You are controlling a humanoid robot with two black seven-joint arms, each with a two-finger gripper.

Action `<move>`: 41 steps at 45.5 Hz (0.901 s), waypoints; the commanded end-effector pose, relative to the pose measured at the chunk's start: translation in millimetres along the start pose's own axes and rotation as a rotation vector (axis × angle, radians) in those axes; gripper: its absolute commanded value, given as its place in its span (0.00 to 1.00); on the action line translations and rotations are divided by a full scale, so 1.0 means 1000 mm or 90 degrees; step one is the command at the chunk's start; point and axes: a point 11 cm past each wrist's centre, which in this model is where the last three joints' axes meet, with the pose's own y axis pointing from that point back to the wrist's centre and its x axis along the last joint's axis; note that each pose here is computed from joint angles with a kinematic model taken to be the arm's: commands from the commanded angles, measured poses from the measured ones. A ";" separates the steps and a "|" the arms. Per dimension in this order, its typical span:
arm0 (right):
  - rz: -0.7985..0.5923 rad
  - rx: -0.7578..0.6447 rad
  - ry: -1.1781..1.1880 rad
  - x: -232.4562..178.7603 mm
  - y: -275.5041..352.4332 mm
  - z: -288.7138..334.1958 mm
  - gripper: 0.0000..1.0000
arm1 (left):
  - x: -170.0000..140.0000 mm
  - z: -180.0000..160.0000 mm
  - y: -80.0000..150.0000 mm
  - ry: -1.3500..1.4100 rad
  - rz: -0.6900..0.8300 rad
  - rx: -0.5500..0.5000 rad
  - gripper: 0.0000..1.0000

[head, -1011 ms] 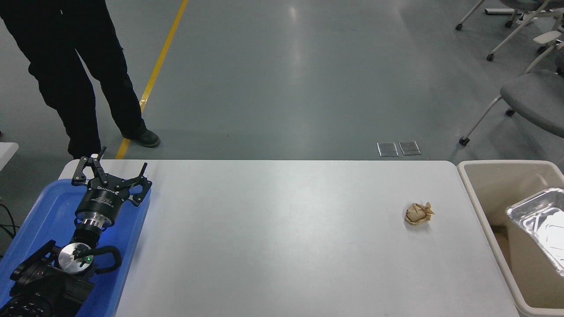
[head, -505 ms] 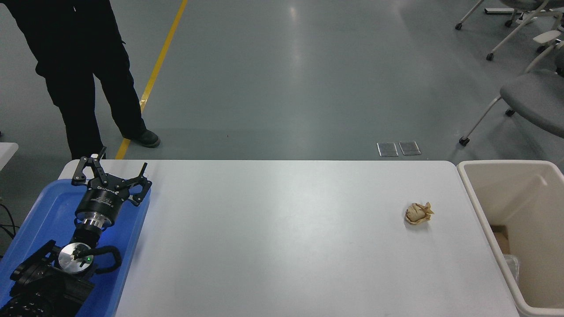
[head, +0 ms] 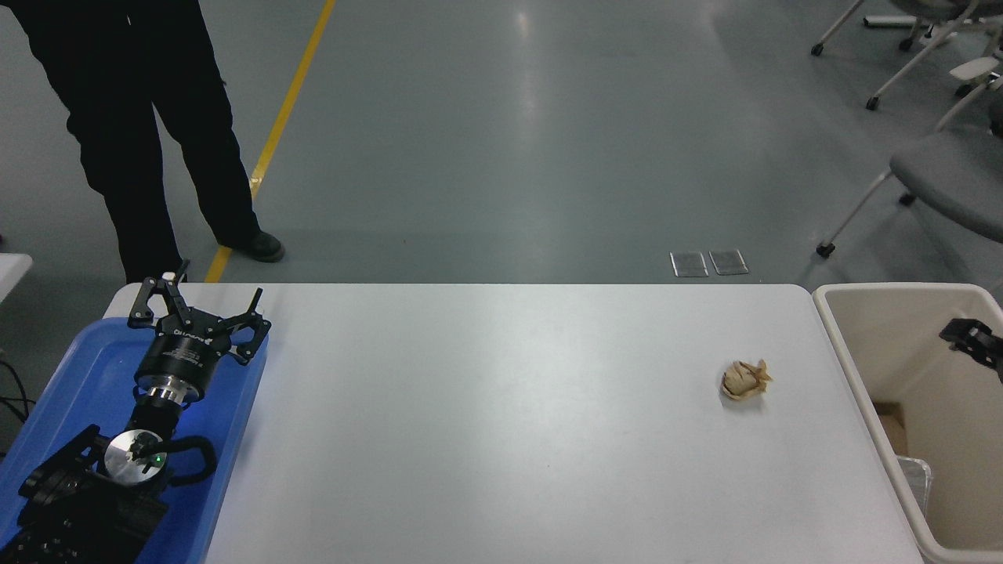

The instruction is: Pick up foil plate and place in dustbin

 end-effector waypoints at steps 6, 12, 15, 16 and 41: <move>-0.182 0.087 0.145 0.007 0.085 -0.092 1.00 | 0.000 0.000 0.000 0.000 0.000 0.000 0.99; -0.275 0.118 0.255 0.007 0.137 -0.144 1.00 | 0.000 0.000 0.000 0.000 0.000 0.000 0.99; -0.288 0.128 0.305 0.007 0.161 -0.167 1.00 | 0.000 0.000 0.000 0.000 0.000 0.000 0.99; -0.287 0.134 0.317 0.008 0.169 -0.174 1.00 | 0.000 0.000 0.000 0.000 0.000 0.000 0.99; -0.222 0.258 0.393 -0.001 0.275 -0.275 1.00 | 0.001 0.000 0.001 0.000 0.001 -0.001 0.99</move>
